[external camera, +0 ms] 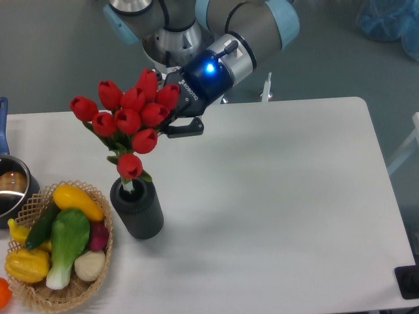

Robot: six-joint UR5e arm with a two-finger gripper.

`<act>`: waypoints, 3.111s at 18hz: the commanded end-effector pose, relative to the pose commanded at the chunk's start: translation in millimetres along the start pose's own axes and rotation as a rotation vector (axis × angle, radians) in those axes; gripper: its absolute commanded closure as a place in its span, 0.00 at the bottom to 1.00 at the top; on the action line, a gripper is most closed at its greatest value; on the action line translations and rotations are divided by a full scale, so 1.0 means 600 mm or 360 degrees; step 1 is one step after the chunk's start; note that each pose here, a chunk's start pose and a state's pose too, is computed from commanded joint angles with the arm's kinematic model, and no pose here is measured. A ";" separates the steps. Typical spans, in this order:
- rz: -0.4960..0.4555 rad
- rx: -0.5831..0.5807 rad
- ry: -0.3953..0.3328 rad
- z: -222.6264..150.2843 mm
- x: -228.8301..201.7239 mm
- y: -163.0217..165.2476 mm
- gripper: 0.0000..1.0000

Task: Insert the flowers into the vase
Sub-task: 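Lower the tulip bunch deeper into the vase, pushing stems down, then open the gripper to release the tulips and lift away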

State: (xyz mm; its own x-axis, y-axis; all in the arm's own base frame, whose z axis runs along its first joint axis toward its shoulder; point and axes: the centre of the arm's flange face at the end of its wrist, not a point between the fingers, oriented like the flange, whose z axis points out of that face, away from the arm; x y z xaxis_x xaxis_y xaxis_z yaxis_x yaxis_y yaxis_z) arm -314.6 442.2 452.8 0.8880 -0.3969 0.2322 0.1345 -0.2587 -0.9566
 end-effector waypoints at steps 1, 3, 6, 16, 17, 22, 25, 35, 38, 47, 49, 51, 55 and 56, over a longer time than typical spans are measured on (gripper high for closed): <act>0.0003 -0.0024 -0.0012 0.001 -0.005 0.005 0.97; -0.0004 -0.0038 -0.0017 0.002 -0.009 0.012 0.97; -0.0023 -0.0045 -0.0015 0.004 -0.012 0.024 0.96; -0.0063 -0.0190 0.0039 0.061 -0.043 0.094 0.96; -0.0076 -0.0206 0.0038 0.064 -0.046 0.101 0.96; -0.0107 -0.0269 0.0043 0.078 -0.054 0.128 0.96; -0.0127 -0.0319 0.0061 0.096 -0.055 0.147 0.96; -0.0116 -0.0371 0.0085 0.114 -0.060 0.172 0.74; -0.0111 -0.0407 0.0068 0.112 -0.061 0.175 0.59; -0.0128 -0.0472 0.0036 0.105 -0.059 0.186 0.00; -0.0117 -0.0504 0.0019 0.102 -0.062 0.189 0.00; -0.0110 -0.0529 0.0002 0.098 -0.065 0.190 0.00; -0.0091 -0.0534 -0.0050 0.074 -0.069 0.178 0.00; -0.0081 -0.0537 -0.0069 0.066 -0.072 0.173 0.00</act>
State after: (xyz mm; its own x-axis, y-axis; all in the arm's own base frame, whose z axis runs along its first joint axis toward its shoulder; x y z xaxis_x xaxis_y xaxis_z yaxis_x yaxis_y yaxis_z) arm -321.4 467.6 336.8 0.9027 -0.3399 0.2636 0.0326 -0.5571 -0.8298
